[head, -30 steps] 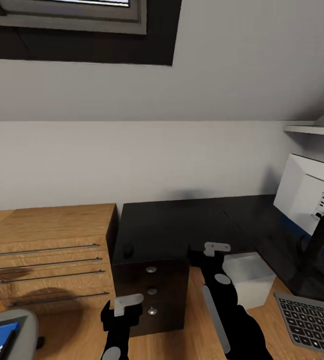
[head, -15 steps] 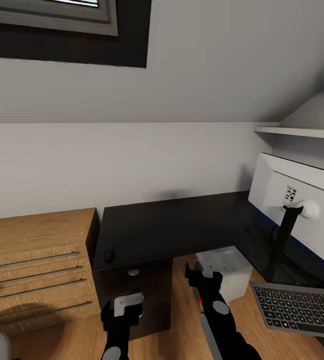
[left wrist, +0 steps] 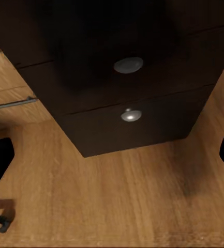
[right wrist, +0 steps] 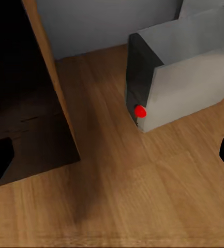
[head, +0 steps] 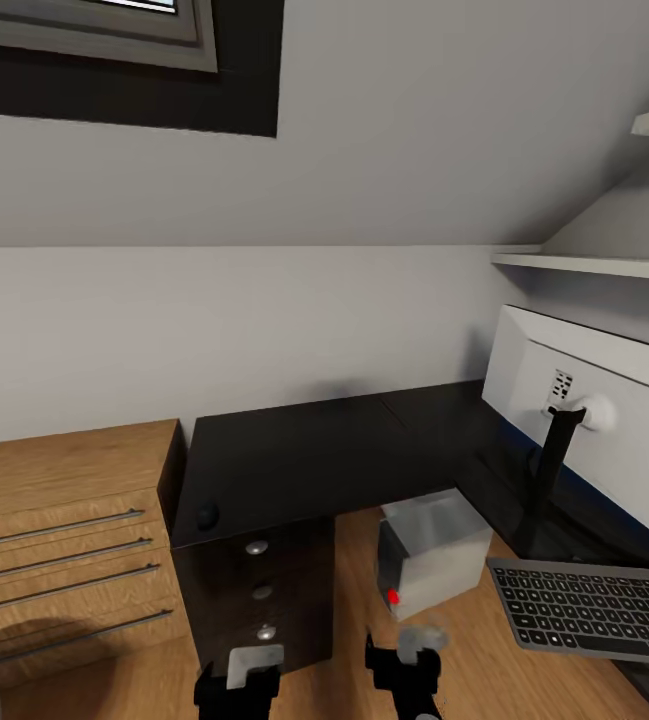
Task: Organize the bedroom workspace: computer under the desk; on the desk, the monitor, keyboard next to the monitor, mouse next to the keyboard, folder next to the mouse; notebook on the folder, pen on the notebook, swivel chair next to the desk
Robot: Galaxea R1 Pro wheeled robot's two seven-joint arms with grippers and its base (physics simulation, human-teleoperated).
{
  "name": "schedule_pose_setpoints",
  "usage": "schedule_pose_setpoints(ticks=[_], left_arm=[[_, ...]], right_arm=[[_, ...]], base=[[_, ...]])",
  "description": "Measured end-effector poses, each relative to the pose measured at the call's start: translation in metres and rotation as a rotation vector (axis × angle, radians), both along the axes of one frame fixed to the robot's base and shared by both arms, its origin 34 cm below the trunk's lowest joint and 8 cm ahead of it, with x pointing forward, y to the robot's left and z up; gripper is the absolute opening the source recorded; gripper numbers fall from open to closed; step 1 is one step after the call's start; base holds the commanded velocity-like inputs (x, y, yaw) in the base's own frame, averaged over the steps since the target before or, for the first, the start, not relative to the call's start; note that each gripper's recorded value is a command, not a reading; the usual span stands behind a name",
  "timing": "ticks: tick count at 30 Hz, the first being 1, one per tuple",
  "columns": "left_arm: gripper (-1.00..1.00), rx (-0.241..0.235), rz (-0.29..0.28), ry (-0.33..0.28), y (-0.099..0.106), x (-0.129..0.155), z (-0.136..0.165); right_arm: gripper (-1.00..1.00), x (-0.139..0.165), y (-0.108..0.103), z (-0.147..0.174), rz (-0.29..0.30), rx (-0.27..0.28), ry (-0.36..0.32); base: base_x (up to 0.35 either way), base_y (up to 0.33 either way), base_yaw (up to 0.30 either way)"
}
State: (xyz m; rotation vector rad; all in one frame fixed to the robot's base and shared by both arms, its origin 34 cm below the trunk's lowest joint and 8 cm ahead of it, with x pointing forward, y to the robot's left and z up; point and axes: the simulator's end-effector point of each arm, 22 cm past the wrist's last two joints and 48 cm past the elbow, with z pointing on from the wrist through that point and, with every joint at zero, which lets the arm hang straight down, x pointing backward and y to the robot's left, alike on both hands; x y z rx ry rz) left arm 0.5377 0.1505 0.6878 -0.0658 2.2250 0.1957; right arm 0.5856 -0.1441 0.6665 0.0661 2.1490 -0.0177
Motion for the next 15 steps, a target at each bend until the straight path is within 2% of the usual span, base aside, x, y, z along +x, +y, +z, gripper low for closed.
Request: schedule_pose_setpoints(ticks=[1,4,5,10,15], left_arm=[[1.0,0.012,-0.003,0.031,0.002,-0.008,-0.013],[1.0,0.023,-0.005,0.057,0.004,-0.017,-0.026],[1.0,0.028,0.001,0.066,0.008,-0.024,-0.038],[1.0,0.03,0.009,0.054,0.012,-0.029,-0.045],[1.0,0.032,0.012,0.054,0.014,-0.032,-0.049]], right_arm=[[1.0,-0.019,0.0,-0.024,0.005,-0.008,0.029],[1.0,-0.04,-0.002,-0.046,0.01,-0.017,0.062],[1.0,-0.061,-0.004,-0.066,0.007,-0.02,0.087],[1.0,-0.078,-0.006,-0.079,0.007,-0.022,0.105],[1.0,-0.085,0.003,-0.085,0.047,-0.001,0.113]], base=[[0.0,0.0,-0.001],[0.0,0.0,0.0],[0.0,0.0,0.0],[0.0,0.0,0.0],[0.0,0.0,0.0]])
